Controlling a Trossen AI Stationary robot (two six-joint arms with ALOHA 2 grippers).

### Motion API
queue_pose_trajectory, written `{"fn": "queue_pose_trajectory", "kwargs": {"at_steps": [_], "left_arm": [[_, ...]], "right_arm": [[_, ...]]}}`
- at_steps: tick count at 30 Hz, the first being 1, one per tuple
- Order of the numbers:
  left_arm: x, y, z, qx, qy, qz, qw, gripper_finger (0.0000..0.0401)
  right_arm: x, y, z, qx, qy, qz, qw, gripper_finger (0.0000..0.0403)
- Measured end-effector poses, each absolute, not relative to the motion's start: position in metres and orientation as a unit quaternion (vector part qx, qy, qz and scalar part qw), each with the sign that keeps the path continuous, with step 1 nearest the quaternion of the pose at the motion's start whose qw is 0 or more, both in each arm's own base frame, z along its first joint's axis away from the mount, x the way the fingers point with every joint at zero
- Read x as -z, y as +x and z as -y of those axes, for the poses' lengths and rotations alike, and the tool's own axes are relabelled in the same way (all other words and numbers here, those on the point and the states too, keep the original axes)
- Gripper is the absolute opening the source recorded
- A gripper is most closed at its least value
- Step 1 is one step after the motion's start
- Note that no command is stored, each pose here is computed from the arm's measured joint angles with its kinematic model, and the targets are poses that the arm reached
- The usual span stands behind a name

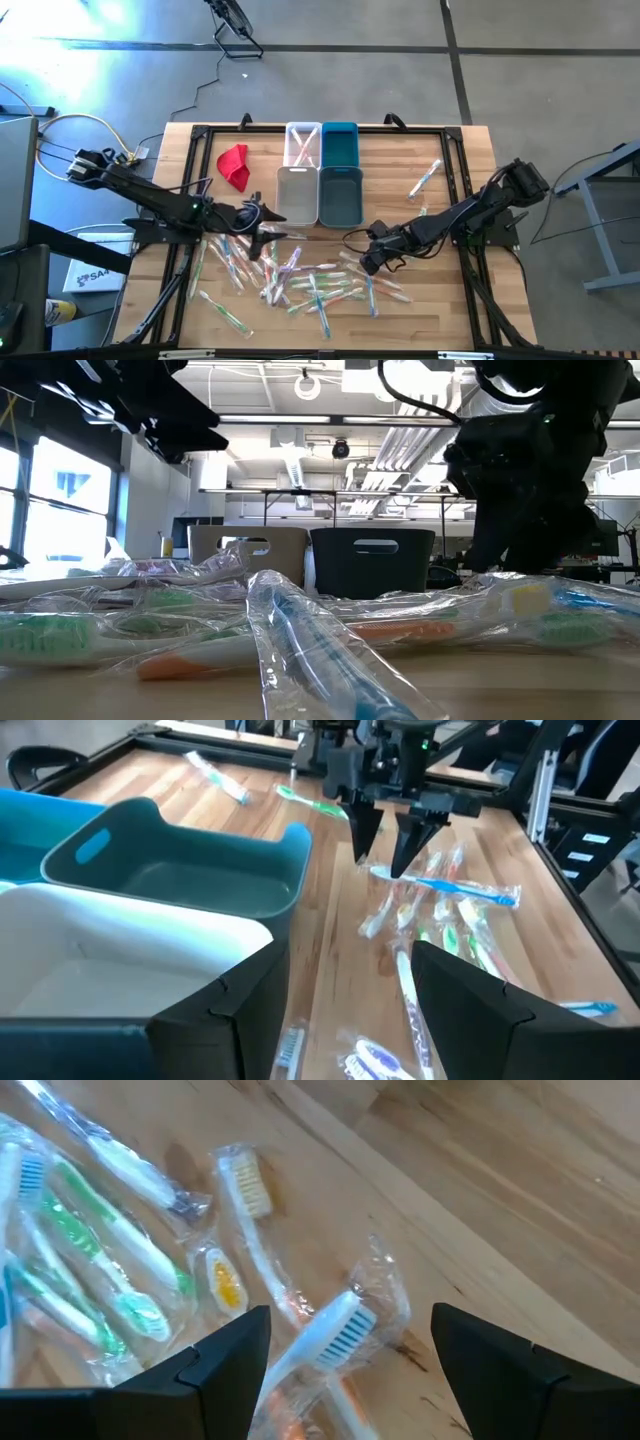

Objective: Pick & Place Toothbrushes
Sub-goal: Put the blue toothbrush into the gray bin

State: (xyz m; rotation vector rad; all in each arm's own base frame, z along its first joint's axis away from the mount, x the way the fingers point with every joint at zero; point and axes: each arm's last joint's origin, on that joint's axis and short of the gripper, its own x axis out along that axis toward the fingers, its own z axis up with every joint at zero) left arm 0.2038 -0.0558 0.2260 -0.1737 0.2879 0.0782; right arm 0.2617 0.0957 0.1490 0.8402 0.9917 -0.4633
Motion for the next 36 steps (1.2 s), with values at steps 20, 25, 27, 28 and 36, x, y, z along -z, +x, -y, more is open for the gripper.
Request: {"fn": "queue_pose_trajectory", "kwargs": {"at_steps": [20, 25, 27, 28, 36], "left_arm": [[-0.226, 0.205, 0.056, -0.039, -0.095, -0.139, 0.985, 0.0207], [-0.226, 0.205, 0.056, -0.039, -0.095, -0.139, 0.985, 0.0207], [-0.226, 0.205, 0.056, -0.039, -0.095, -0.139, 0.985, 0.0207], [-0.226, 0.205, 0.056, -0.039, -0.095, -0.139, 0.985, 0.0207], [-0.226, 0.205, 0.056, -0.039, -0.095, -0.139, 0.985, 0.0207]], "right_arm": [[-0.137, 0.269, -0.095, 0.227, 0.386, -0.448, 0.774, 0.0153], [-0.138, 0.269, -0.095, 0.221, 0.380, -0.447, 0.779, 0.0089], [-0.138, 0.270, -0.095, 0.216, 0.374, -0.448, 0.783, 0.0066], [-0.138, 0.270, -0.095, 0.214, 0.374, -0.447, 0.784, 0.0055], [-0.151, 0.271, -0.095, 0.191, 0.358, -0.424, 0.810, 0.0005]]}}
